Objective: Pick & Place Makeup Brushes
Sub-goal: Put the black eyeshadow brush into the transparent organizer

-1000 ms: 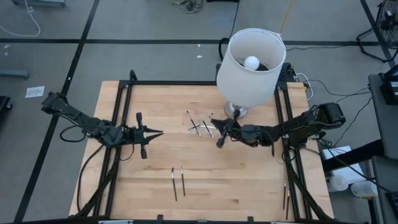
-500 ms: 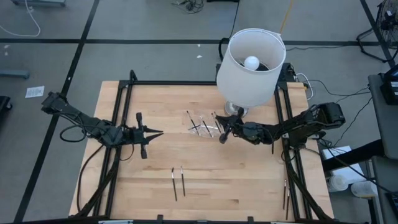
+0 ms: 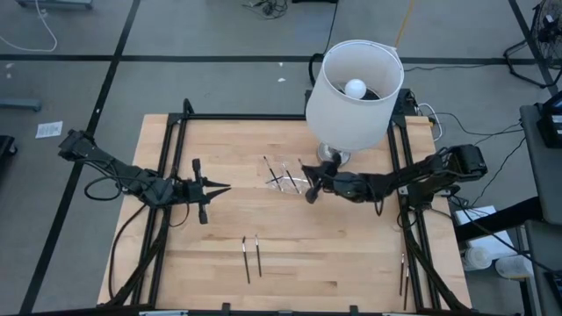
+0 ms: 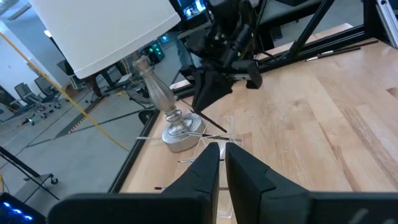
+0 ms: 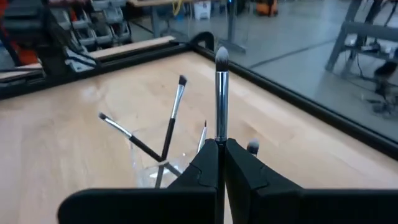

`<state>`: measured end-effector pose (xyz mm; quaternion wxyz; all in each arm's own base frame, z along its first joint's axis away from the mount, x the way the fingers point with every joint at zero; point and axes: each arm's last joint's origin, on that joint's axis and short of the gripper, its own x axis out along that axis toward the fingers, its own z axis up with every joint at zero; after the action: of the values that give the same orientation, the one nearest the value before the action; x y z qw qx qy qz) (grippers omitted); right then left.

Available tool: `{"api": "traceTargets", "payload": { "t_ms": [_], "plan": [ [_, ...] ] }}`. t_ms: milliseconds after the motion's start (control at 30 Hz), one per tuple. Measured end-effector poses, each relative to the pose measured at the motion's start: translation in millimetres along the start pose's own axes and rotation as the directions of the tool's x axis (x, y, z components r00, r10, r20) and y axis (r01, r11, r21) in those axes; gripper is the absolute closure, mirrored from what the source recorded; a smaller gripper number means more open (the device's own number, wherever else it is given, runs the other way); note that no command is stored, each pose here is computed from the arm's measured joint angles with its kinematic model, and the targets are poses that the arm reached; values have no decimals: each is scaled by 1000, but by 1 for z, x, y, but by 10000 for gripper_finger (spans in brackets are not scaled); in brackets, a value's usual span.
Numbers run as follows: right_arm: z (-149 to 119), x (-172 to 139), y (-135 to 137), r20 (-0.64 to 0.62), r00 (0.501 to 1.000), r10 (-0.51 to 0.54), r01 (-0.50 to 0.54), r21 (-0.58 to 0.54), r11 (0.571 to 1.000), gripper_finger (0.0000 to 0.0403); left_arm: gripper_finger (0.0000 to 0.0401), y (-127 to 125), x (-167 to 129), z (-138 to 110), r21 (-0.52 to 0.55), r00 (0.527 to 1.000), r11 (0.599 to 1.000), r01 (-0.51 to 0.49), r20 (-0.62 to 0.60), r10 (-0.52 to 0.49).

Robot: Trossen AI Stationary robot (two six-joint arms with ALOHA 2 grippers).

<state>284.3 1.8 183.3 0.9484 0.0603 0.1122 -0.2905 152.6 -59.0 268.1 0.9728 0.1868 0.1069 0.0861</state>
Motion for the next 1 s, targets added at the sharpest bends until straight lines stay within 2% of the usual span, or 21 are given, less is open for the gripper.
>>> {"api": "traceTargets", "payload": {
  "t_ms": [267, 600, 700, 800, 1000],
  "plan": [
    [7, 3, 3, -35, 999, -36, 36, 16, 999, 403, 364, 0, 0, 0, 0, 1000, 1000, 0, 0, 0],
    [-2, 9, 3, -72, 996, -51, 57, 75, 996, 403, 364, 0, 0, 0, -1, 1000, 1000, 0, 1, 0],
    [-10, 11, 2, -105, 993, -62, 68, 55, 996, 403, 364, 0, 0, 0, -1, 1000, 1000, 0, 1, 0],
    [-6, 11, 3, -83, 994, -65, 73, 99, 992, 403, 364, 0, 0, 0, -1, 1000, 1000, 0, 0, 0],
    [-10, 7, 6, -100, 992, -74, 84, 102, 991, 403, 364, 0, 0, 0, -2, 1000, 1000, -1, 1, 1]
  ]
}}
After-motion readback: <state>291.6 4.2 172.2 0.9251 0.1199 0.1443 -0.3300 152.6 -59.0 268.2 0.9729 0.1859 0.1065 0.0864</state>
